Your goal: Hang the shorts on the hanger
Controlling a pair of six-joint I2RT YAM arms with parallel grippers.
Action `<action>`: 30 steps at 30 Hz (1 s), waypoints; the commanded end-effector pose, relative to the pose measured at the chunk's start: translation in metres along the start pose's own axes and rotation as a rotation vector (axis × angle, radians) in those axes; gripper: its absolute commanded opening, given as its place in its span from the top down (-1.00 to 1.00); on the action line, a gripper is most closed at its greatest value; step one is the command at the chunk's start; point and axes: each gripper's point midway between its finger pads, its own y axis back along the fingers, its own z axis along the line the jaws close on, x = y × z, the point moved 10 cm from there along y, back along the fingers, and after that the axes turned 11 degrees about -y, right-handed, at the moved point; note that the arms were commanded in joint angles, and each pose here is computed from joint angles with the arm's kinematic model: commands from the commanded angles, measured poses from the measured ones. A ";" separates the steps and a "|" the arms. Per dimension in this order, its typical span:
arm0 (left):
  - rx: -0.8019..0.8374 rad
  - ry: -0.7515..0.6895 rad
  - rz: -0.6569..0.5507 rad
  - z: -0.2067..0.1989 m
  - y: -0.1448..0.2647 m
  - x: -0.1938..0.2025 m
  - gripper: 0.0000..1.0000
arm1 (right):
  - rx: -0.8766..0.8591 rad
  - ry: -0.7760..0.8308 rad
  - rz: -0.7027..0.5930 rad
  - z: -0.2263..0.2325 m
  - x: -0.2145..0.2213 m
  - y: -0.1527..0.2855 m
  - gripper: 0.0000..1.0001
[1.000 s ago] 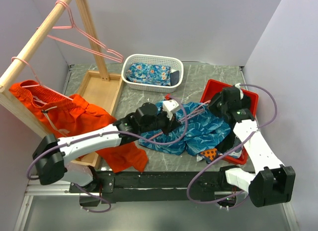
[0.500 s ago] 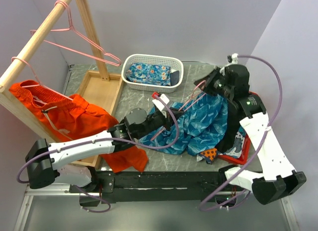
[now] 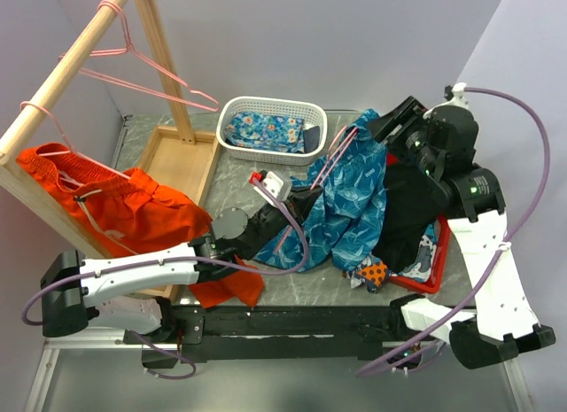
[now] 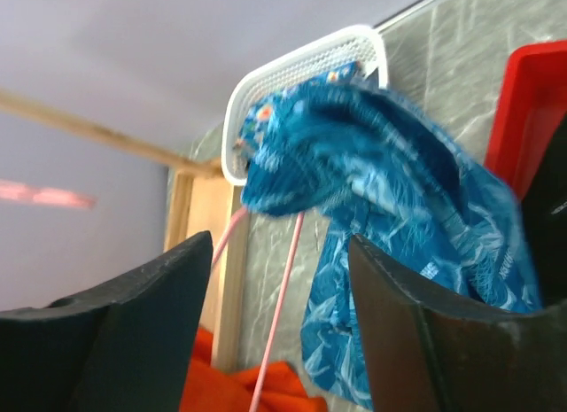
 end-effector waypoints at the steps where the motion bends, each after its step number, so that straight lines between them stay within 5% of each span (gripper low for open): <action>1: -0.048 0.020 -0.147 0.000 0.001 -0.031 0.98 | 0.039 0.001 -0.033 0.009 -0.014 -0.012 -0.46; 9: -0.069 -0.002 -0.157 -0.004 0.001 -0.029 0.98 | 0.112 0.007 0.057 0.013 -0.004 -0.053 -0.54; 12: -0.068 -0.027 -0.158 -0.007 0.000 -0.026 0.98 | 0.138 0.008 0.061 0.010 -0.002 -0.060 -0.40; 13: -0.074 -0.028 -0.163 -0.009 0.000 -0.026 0.98 | 0.139 0.011 0.061 0.011 -0.002 -0.062 -0.11; 17: -0.085 -0.077 -0.171 -0.014 0.002 -0.024 0.98 | 0.121 0.045 0.085 0.024 -0.005 -0.060 0.49; 30: -0.170 -0.056 -0.246 -0.011 0.000 -0.038 0.98 | -0.205 0.171 0.268 0.089 0.016 0.005 0.52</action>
